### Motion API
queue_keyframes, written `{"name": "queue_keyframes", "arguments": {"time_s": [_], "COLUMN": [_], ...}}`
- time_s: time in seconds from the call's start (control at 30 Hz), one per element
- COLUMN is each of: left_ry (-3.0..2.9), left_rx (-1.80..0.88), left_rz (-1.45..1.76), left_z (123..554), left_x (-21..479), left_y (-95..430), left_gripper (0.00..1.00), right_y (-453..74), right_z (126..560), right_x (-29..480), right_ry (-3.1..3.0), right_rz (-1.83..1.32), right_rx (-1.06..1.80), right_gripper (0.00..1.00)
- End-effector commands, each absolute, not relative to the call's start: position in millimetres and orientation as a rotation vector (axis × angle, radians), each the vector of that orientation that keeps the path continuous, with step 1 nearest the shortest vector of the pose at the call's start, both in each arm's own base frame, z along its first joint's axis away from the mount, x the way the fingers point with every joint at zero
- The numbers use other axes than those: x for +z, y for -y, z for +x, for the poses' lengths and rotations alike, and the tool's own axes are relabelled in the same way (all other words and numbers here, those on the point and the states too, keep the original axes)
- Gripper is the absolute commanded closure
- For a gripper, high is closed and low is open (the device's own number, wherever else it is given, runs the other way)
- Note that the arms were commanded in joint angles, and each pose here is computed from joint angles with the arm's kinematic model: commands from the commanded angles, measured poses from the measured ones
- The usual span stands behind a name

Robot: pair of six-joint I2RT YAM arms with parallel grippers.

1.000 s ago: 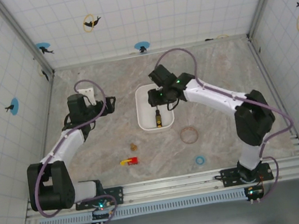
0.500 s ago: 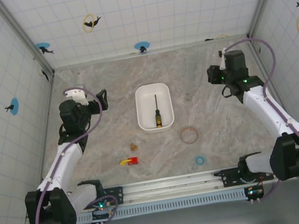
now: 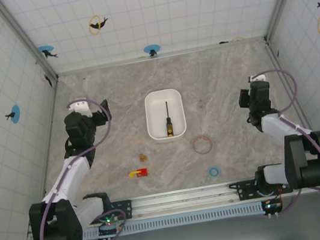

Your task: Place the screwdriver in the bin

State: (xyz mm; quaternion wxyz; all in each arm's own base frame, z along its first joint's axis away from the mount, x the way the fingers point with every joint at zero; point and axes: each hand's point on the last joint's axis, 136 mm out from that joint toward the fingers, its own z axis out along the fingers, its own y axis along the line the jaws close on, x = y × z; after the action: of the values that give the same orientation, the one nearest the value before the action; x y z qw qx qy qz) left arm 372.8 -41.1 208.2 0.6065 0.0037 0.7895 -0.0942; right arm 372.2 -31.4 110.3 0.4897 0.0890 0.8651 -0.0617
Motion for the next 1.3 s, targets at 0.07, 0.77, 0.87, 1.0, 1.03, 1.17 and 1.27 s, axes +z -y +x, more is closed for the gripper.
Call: {"name": "queue_keyframes", "arguments": {"time_s": [0.07, 0.77, 0.87, 1.0, 1.03, 1.17, 1.27], "left_ry": [-1.785, -1.659, -1.67, -1.723, -1.731, -1.725, -1.736], "left_rx": [-0.151, 0.098, 0.115, 0.071, 0.065, 0.06, 0.064], "left_rz": [0.013, -0.034, 0.031, 0.082, 0.083, 0.082, 0.071], "left_z": [376.1, 360.6, 368.9, 381.2, 382.6, 376.4, 377.3], "left_x": [213.7, 180.4, 173.2, 163.6, 160.9, 145.8, 136.1], "left_y": [31.9, -6.8, -1.8, 7.6, 8.3, 8.6, 6.7], "left_gripper": [0.03, 0.03, 0.03, 0.03, 0.03, 0.03, 0.03], "right_y": [43.2, 36.5, 36.4, 36.2, 36.5, 36.6, 36.5], "right_z": [387.9, 377.8, 377.6, 377.8, 377.7, 377.9, 377.9], "right_x": [128.3, 120.8, 120.4, 121.1, 121.0, 121.3, 121.2], "right_ry": [-1.918, -1.773, -1.774, -1.772, -1.772, -1.771, -1.772], "right_rz": [0.245, 0.265, 0.264, 0.263, 0.265, 0.265, 0.265], "right_rx": [-0.189, -0.186, -0.189, -0.188, -0.19, -0.19, -0.19], "right_gripper": [0.39, 0.36, 0.35, 0.3, 0.29, 0.26, 0.24]}}
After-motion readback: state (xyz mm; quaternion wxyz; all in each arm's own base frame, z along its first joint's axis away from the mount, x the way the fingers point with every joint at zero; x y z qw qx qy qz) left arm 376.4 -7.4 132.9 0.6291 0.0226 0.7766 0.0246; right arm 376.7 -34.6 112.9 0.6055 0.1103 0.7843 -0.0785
